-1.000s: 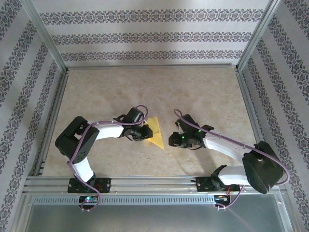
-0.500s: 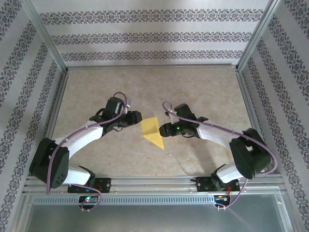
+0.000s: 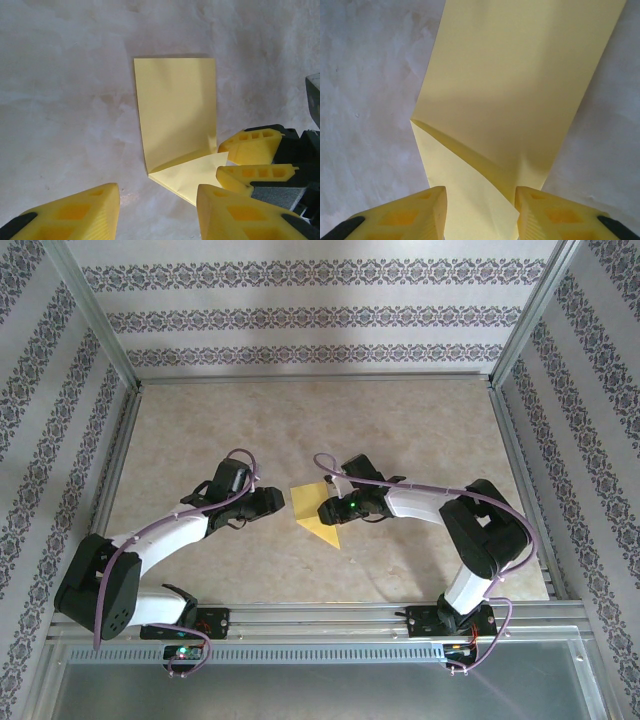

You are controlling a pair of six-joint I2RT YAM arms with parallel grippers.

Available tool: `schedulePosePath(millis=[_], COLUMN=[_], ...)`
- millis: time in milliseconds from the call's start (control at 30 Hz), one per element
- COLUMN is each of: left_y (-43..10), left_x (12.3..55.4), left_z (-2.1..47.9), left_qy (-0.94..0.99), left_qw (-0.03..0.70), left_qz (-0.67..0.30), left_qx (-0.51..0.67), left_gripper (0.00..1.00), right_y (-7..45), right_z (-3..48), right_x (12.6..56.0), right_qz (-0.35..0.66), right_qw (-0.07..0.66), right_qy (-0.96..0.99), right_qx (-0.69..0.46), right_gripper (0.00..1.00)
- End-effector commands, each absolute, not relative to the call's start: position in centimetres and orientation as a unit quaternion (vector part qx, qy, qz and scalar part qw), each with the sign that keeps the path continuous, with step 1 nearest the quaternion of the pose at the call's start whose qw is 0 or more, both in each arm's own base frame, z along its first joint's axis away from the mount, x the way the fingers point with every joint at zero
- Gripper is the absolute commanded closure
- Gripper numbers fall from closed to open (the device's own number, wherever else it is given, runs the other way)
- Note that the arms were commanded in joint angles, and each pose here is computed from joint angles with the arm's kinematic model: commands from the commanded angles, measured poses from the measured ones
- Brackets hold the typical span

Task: Fold a paper plane with a square sheet of paper (fold left side to right side)
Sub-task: Fourth fold the wing at the center of the table.

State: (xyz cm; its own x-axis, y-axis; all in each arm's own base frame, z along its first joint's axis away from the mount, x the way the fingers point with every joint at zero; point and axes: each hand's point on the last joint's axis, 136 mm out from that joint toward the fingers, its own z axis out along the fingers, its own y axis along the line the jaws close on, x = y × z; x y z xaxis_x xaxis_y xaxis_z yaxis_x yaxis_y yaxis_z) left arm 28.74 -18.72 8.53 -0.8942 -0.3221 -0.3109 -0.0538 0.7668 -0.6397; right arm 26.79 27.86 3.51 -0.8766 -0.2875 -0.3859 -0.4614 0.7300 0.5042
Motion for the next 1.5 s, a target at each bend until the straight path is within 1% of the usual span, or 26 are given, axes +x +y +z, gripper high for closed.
schedulePosePath(millis=[0,67,133,200,300,333,633,900,1033,1167,1467], left_y=[-18.2,-18.2,-18.3,-18.5,-18.8,-19.0,-22.3,-23.9,-24.6,-25.1,-26.6], left_x=[29.4,29.6,29.7,29.9,30.5,30.8,33.6,34.4,34.6,34.8,35.6], left_z=[9.5,9.5,9.5,9.5,9.3,9.3,8.7,6.8,6.2,5.7,5.1], left_qy=[0.916,0.915,0.914,0.91,0.902,0.898,0.875,0.873,0.875,0.876,0.874], left_qw=[0.218,0.219,0.219,0.221,0.219,0.218,0.181,0.141,0.133,0.123,0.109], left_qz=[-0.32,-0.321,-0.324,-0.332,-0.351,-0.36,-0.434,-0.452,-0.451,-0.454,-0.464], left_qx=[-0.106,-0.107,-0.108,-0.111,-0.122,-0.124,-0.115,-0.116,-0.111,-0.108,-0.101], left_gripper=[0.55,0.55,0.55,0.54,0.47,0.46,0.47,0.49,0.5,0.54,0.7], right_y=[28.6,28.4,28.4,28.1,27.7,27.6,26.8,26.6,26.5,26.3,25.8], right_z=[4.0,4.1,4.4,4.7,5.8,6.1,7.4,8.0,8.2,8.2,8.1], right_x=[26.9,26.8,26.6,26.6,26.5,26.5,26.3,26.4,26.5,26.4,26.3], right_qz=[0.314,0.315,0.314,0.309,0.305,0.306,0.309,0.316,0.318,0.321,0.323], right_qw=[0.149,0.147,0.148,0.153,0.169,0.174,0.201,0.212,0.217,0.219,0.221], right_qy=[0.911,0.912,0.911,0.912,0.91,0.908,0.904,0.9,0.899,0.898,0.899], right_qx=[-0.221,-0.22,-0.222,-0.223,-0.226,-0.225,-0.218,-0.212,-0.209,-0.206,-0.198], right_gripper=[0.62,0.69,0.8,0.89,0.98,1.0,1.0,1.0,1.0,1.0,1.0])
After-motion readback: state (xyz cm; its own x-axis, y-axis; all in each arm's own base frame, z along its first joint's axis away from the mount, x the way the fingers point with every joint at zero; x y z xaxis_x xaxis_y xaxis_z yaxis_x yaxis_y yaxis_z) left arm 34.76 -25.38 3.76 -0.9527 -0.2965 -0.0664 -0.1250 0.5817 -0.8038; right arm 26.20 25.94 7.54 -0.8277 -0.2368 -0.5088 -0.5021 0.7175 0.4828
